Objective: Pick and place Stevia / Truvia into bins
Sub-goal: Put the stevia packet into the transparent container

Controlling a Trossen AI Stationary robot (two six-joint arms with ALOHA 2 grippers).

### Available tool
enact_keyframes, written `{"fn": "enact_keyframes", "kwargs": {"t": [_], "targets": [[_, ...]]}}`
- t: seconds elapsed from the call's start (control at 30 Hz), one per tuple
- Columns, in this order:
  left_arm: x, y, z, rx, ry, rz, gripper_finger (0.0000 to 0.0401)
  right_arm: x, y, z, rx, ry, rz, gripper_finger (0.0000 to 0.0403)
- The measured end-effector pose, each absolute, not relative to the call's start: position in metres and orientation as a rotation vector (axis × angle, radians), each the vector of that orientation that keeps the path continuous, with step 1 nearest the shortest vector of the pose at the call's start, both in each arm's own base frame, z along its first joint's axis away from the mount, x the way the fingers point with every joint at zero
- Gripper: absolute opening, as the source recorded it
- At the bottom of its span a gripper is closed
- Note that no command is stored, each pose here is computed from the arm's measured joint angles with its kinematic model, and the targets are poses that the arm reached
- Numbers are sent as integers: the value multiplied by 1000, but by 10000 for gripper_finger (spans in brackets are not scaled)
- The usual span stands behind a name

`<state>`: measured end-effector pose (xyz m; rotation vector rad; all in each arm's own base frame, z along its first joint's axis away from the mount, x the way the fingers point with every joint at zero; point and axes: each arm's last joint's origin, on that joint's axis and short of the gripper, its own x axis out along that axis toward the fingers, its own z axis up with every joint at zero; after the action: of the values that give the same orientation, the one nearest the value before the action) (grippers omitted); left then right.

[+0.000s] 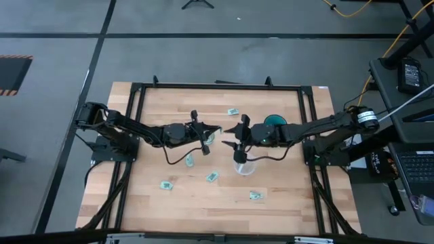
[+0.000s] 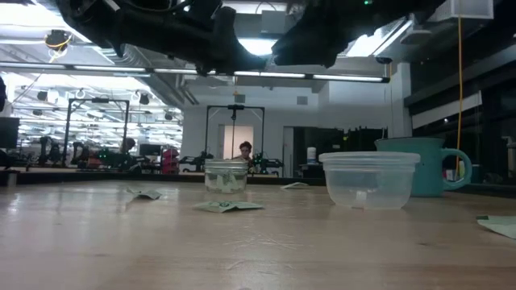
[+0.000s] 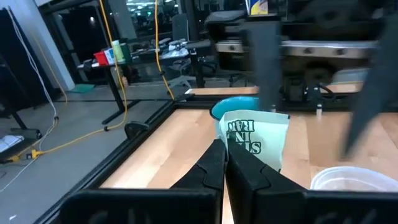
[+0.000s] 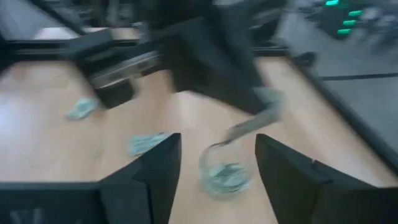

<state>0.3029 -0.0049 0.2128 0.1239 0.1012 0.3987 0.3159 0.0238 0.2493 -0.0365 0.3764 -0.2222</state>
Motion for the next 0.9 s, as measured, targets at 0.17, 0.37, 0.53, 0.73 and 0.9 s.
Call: {"fn": "enact_keyframes", "kwargs": {"t": [0.17,0.37,0.53,0.73,0.9], "targets": [[303,-7,214,143,91,405,2,321,20,251,-40,371,-272,221],[303,-6,214,145,93,410,2,324,21,253,-32,336,-268,220],[303,-9,214,146,93,387,2,324,21,253,-34,339,-268,191],[302,-18,214,159,93,353,2,324,21,252,-45,349,-257,114],[301,-26,214,165,95,340,2,323,22,252,-69,359,-249,26]]}}
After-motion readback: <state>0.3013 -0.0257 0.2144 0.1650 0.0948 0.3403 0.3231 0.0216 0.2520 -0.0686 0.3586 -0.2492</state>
